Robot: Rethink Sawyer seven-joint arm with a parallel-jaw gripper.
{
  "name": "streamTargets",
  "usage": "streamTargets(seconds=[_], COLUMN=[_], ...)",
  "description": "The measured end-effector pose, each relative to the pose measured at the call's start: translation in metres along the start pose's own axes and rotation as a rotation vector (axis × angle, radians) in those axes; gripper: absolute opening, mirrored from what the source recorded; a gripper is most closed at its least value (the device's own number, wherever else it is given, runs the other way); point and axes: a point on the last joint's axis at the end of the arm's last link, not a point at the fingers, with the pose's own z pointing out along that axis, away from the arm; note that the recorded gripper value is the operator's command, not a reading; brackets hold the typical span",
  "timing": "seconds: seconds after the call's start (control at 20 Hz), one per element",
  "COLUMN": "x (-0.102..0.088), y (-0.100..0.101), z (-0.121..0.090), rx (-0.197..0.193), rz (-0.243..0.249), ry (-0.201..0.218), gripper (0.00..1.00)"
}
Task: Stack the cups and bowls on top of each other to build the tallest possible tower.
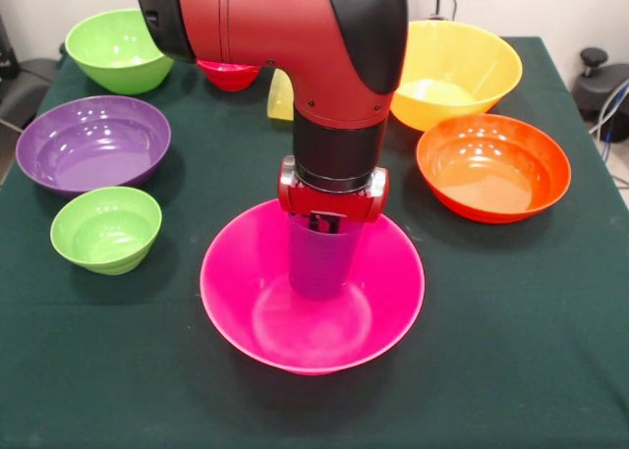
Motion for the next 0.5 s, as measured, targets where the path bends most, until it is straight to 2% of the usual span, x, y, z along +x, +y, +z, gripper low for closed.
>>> streamTargets(seconds=[0.5], x=[-0.0029], y=[-0.0038], z=[-0.0039], rx=[0.001], rz=[0.005], ry=[-0.006], gripper=[0.0])
